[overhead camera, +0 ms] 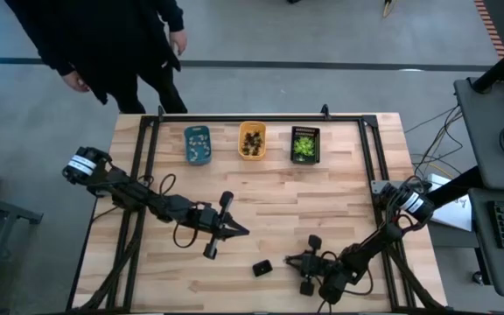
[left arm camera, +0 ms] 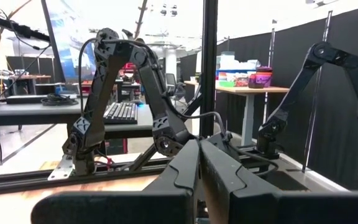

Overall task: Sort Halloween decoration
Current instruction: Put the black spider toy into the orange bin

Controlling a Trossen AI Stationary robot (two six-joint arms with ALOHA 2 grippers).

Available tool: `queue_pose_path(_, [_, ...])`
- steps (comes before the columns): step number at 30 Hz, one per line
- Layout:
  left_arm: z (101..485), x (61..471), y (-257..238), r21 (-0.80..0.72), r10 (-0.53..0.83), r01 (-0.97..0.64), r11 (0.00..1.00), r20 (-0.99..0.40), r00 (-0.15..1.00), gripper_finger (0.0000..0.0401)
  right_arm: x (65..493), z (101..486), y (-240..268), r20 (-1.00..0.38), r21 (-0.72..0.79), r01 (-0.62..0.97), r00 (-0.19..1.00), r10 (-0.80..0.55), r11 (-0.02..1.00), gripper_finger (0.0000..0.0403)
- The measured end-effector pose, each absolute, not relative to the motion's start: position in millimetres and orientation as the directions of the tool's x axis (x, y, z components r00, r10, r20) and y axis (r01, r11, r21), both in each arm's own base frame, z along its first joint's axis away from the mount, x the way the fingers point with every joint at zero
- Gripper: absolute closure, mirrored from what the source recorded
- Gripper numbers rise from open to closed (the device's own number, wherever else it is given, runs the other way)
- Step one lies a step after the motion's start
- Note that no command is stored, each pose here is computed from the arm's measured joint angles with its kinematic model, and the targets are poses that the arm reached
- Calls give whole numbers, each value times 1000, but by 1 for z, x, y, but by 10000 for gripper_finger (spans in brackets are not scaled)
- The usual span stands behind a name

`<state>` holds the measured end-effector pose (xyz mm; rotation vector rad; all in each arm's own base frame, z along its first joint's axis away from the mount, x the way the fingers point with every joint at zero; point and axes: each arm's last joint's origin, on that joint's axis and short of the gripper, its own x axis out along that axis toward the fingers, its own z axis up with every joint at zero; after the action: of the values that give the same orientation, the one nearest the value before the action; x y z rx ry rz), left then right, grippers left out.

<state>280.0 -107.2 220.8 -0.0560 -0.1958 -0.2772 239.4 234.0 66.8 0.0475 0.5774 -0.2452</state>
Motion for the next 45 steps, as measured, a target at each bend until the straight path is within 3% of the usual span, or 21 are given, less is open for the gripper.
queue_pose_path(14, [245,269,-103,-35,-263,284,958,279,923,401,248,88,223,-513,-25,274,822,-248,961,340])
queue_pose_path(23, [274,243,-93,-28,-269,281,959,212,939,401,282,143,176,-480,45,331,835,-270,943,340])
queue_pose_path(26, [280,234,-90,-7,-271,277,961,185,945,401,296,165,147,-467,33,322,842,-271,946,340])
queue_pose_path(31, [284,226,-87,30,-273,272,962,149,950,401,315,193,78,-425,-33,415,818,-388,909,340])
queue_pose_path(38, [287,224,-85,82,-250,240,967,159,955,401,328,210,-39,-356,49,573,775,-522,818,340])
queue_pose_path(45, [285,223,-83,129,-194,178,975,123,973,401,339,211,-137,-349,212,542,819,-455,813,340])
